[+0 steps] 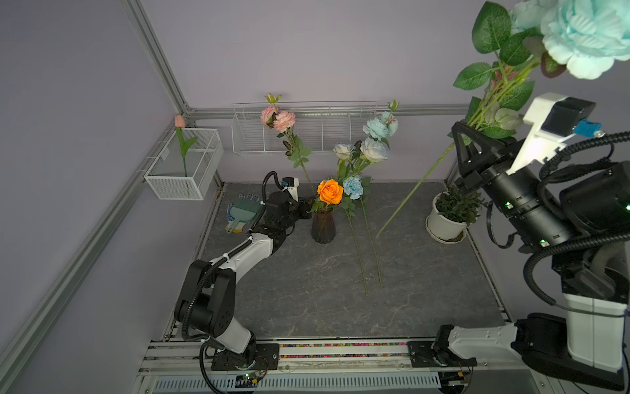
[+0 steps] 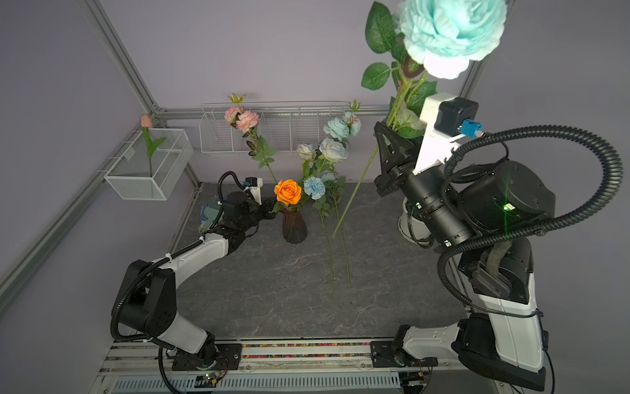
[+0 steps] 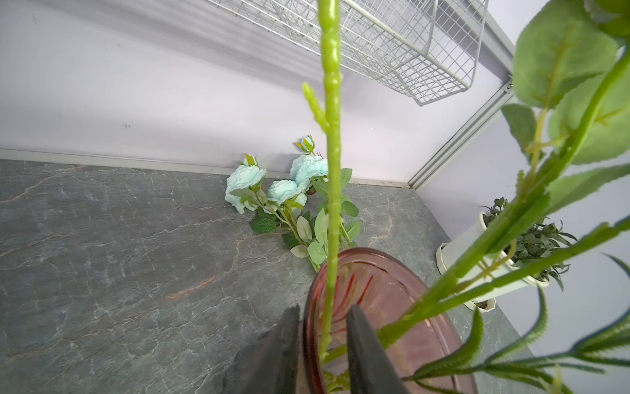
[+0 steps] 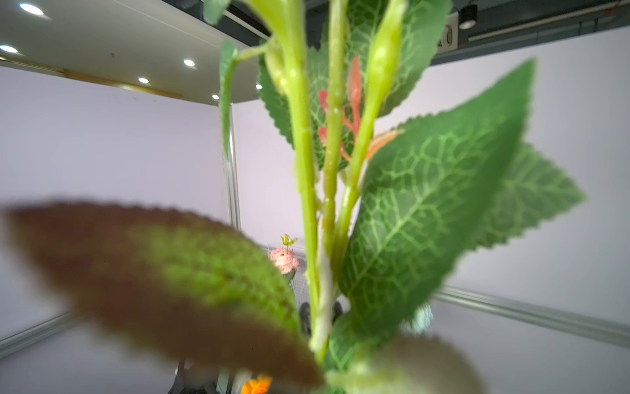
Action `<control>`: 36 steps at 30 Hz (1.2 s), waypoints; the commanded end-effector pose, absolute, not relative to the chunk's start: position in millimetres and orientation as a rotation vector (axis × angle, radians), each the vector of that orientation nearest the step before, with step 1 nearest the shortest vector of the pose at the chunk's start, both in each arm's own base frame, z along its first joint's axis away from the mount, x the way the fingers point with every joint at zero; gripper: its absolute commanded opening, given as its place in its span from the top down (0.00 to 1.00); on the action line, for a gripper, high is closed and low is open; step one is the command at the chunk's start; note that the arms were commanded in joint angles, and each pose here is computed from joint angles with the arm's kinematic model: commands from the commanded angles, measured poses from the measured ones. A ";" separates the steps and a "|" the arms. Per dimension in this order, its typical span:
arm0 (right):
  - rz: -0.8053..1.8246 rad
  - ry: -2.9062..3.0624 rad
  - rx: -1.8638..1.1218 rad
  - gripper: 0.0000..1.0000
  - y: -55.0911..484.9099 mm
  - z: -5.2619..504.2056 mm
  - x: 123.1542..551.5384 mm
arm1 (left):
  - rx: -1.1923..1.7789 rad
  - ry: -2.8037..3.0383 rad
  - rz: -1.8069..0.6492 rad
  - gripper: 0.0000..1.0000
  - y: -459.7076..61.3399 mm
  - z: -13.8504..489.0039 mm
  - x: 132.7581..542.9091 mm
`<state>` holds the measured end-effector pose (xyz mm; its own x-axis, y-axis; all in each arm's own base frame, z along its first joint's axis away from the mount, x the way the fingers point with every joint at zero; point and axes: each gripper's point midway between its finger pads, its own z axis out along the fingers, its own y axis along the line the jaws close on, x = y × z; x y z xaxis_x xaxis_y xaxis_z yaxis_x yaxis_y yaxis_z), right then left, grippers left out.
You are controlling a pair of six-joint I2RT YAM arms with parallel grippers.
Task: Pick out blue flowers from the vase
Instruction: Place the flower at the center of the board.
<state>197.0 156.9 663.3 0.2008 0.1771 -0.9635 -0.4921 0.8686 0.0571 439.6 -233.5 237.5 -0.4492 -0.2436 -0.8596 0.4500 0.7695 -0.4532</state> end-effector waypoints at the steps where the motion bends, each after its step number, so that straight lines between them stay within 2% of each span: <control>1: 0.364 1.534 -0.221 0.92 143.5 595.8 215.1 | 0.173 1.948 -0.780 0.73 -236.7 219.0 440.1; 13: 0.274 1.960 -0.022 0.93 109.3 437.8 250.6 | 0.178 1.928 -0.793 0.73 -235.9 225.5 434.7; 20: 0.402 2.153 0.143 0.93 84.6 353.0 319.0 | 0.186 1.932 -0.793 0.73 -235.6 224.9 433.1; 30: 0.405 2.370 0.056 0.93 86.9 278.4 420.0 | 0.199 1.948 -0.783 0.73 -237.8 221.5 436.2; 36: 0.391 2.481 -0.004 0.93 86.5 240.6 457.1 | 0.205 1.956 -0.768 0.73 -236.5 220.9 436.2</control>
<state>445.5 78.4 239.9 -0.8024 0.1526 -0.5770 -0.0161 0.9609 0.2766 438.9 -235.1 237.0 -0.4510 -0.2203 -0.8649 0.4633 0.7705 -0.4378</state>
